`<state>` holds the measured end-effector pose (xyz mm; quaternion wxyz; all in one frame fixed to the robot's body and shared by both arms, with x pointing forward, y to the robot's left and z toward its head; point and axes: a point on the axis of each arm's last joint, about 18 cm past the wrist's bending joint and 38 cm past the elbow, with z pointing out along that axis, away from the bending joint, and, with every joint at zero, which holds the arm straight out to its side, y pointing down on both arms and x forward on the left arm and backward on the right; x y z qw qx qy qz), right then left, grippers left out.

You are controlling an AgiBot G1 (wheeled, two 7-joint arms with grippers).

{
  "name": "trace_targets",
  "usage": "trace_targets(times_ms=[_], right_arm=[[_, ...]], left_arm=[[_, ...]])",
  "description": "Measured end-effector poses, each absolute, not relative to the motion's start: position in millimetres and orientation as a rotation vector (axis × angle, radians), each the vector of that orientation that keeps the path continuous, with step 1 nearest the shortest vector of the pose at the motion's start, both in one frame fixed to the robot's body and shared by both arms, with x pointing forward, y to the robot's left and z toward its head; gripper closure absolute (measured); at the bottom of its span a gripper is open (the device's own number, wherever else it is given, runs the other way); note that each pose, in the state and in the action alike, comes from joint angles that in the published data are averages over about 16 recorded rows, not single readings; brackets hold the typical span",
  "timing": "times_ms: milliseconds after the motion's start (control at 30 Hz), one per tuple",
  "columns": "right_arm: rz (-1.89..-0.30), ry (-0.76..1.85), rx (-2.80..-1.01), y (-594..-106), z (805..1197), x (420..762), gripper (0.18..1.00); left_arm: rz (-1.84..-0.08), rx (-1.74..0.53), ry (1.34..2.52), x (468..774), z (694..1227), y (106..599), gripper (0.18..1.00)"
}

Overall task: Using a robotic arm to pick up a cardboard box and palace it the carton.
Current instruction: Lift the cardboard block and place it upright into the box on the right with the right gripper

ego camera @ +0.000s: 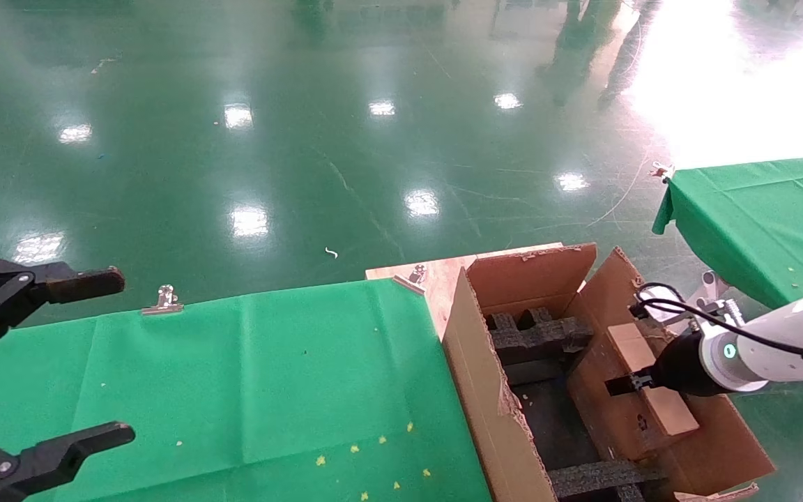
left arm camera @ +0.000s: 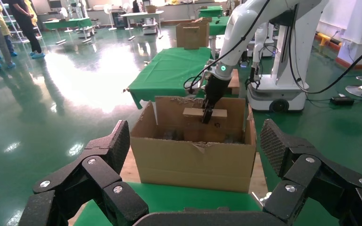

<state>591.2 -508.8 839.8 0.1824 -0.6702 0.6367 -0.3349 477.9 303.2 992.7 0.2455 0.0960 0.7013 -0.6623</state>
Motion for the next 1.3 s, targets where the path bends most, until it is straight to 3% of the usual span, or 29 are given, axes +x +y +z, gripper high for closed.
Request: trace_targets(times_ms=[867, 1300], right_arm=[[-0.929, 1.791, -1.962, -501, 807, 609, 0.840], [-0.932, 1.785, -1.958, -501, 811, 609, 0.747]], left_arm=[[-1.808, 0.262, 1.913, 478, 993, 303, 0.184], [-1.808, 0.262, 1.913, 478, 993, 303, 0.184]])
